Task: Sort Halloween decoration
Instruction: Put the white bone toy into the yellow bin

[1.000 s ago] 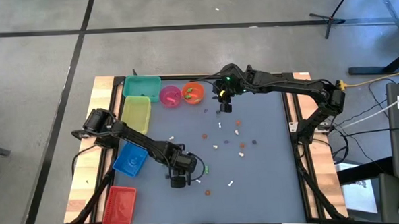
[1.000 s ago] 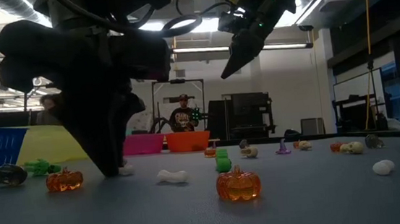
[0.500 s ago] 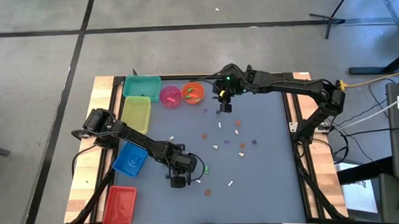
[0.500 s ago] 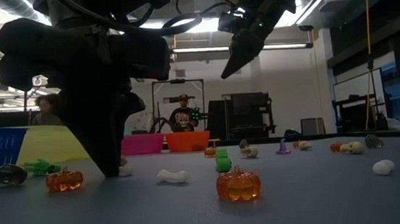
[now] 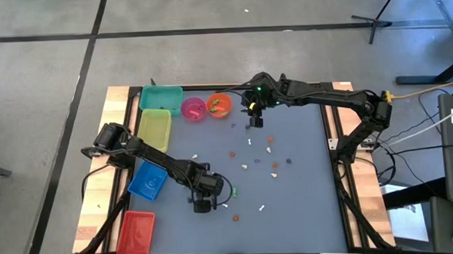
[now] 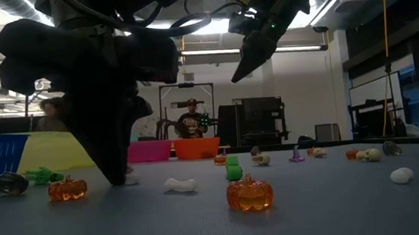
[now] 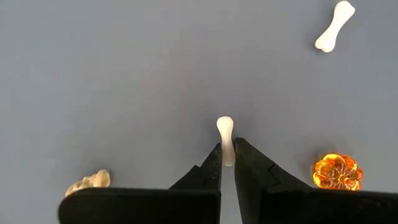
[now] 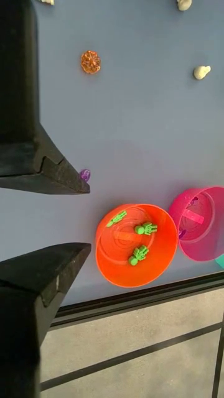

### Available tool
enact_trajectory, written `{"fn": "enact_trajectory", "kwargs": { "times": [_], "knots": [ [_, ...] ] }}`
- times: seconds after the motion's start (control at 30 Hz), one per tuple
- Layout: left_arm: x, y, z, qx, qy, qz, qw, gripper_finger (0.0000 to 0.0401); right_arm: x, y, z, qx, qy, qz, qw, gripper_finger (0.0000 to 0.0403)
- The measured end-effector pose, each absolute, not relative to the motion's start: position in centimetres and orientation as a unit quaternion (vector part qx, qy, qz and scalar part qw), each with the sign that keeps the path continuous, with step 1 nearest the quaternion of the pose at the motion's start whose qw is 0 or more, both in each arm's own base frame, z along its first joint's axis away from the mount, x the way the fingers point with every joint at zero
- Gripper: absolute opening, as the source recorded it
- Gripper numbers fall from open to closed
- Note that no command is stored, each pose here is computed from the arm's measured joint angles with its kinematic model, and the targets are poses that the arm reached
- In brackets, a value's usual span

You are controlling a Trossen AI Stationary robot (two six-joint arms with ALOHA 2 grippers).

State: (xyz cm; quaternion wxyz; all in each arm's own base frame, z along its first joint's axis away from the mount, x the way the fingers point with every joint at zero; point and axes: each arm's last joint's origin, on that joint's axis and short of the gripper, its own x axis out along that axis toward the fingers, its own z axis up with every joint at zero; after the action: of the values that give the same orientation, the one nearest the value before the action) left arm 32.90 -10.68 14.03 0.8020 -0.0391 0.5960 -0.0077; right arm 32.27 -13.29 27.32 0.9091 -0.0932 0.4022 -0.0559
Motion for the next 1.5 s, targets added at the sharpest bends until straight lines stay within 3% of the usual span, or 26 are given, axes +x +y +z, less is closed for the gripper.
{"fn": "enact_trajectory", "kwargs": {
  "times": [0.37, 0.7, 0.97, 1.27, 1.5],
  "knots": [
    [32.4, -9.0, 17.7, -0.07, 0.562, 0.016, 0.824, 0.0009, 32.3, -13.3, 27.3, -0.093, 0.402, -0.056, 0.909, 0.0135],
    [29.0, -4.8, 22.6, -0.094, 0.58, 0.066, 0.807, 0.0009, 32.3, -13.3, 27.3, -0.093, 0.402, -0.056, 0.909, 0.0135],
    [24.0, -1.0, 26.1, -0.063, 0.618, 0.173, 0.765, 0.0009, 32.3, -13.3, 27.3, -0.093, 0.402, -0.056, 0.909, 0.0135],
    [19.7, 3.5, 27.1, -0.043, 0.703, 0.296, 0.646, 0.0009, 32.3, -13.3, 27.3, -0.093, 0.402, -0.056, 0.909, 0.0135],
    [19.2, 6.6, 27.1, -0.053, 0.695, 0.33, 0.636, 0.0009, 32.3, -13.3, 27.3, -0.084, 0.402, -0.06, 0.91, 0.0135]
  ]
}}
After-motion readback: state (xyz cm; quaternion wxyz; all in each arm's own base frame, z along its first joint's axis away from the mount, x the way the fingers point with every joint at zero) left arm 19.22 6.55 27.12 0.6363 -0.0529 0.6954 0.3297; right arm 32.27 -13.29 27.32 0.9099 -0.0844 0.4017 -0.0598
